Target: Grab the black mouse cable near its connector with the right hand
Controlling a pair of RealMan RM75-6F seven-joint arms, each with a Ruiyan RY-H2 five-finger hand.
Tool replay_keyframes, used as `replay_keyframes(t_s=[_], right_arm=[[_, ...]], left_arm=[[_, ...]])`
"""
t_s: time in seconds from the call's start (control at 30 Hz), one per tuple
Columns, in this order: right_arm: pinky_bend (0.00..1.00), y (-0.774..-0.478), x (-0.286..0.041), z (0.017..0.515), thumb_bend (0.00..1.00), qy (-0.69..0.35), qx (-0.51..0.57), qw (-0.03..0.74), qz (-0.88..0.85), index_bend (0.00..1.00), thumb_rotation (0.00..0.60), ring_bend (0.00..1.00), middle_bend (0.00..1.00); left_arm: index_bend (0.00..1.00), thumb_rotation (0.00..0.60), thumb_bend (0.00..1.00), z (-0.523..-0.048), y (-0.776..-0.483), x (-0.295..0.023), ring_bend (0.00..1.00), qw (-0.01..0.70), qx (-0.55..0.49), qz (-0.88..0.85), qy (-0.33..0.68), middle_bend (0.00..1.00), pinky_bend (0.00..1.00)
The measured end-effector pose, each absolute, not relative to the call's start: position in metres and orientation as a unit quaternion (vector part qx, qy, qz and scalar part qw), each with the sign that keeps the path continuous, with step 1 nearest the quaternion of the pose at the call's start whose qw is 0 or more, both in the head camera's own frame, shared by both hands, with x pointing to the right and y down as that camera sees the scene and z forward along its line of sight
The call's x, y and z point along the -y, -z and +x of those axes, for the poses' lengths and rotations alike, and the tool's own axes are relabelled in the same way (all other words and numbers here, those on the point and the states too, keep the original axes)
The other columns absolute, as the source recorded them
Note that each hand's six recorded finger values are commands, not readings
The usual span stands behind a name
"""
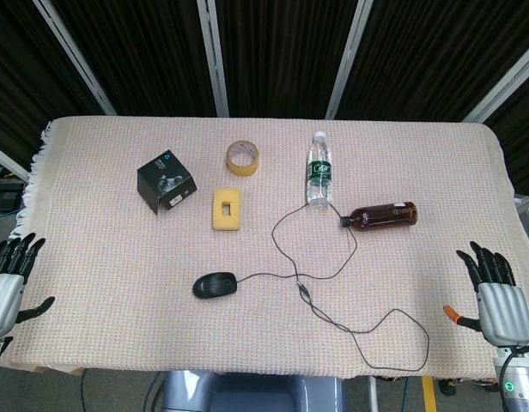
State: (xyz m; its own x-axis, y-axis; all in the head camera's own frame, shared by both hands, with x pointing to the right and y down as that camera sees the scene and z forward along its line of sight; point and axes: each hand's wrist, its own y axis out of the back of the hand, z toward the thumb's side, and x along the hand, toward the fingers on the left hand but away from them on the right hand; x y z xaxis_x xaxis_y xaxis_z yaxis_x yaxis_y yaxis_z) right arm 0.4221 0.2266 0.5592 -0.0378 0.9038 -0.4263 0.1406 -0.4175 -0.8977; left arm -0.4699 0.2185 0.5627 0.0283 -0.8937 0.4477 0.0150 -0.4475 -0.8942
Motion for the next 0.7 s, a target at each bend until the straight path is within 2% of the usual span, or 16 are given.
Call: replay_keyframes(t_s=[0.17, 0.33, 0.53, 0.7], right_arm=[[0.00, -0.572, -0.216, 0.406, 0.09, -0.573, 0.422, 0.304, -0.634, 0.33, 0.600, 0.00, 0.04], [0.00, -0.593, -0.198, 0.380, 0.11, -0.565, 0.421, 0.261, -0.660, 0.40, 0.600, 0.00, 0.06], [0.00, -0.614, -0.183, 0.328, 0.14, -0.544, 0.413, 0.231, -0.693, 0.45, 0.600, 0.00, 0.08], [0.00, -0.629, -0.183, 0.285, 0.14, -0.532, 0.399, 0.223, -0.713, 0.46, 0.600, 0.00, 0.08]], left_arm=[[0.00, 0.600, 0.17, -0.470, -0.564, -0.218, 0.00, 0.379, -0.361, -0.606, 0.599, 0.00, 0.00], [0.00, 0.600, 0.17, -0.467, -0.566, -0.218, 0.00, 0.381, -0.357, -0.607, 0.599, 0.00, 0.00], [0.00, 0.600, 0.16, -0.467, -0.567, -0.219, 0.00, 0.377, -0.356, -0.608, 0.601, 0.00, 0.00], [0.00, 0.600, 0.16, -0.470, -0.566, -0.219, 0.00, 0.372, -0.360, -0.608, 0.602, 0.00, 0.00]])
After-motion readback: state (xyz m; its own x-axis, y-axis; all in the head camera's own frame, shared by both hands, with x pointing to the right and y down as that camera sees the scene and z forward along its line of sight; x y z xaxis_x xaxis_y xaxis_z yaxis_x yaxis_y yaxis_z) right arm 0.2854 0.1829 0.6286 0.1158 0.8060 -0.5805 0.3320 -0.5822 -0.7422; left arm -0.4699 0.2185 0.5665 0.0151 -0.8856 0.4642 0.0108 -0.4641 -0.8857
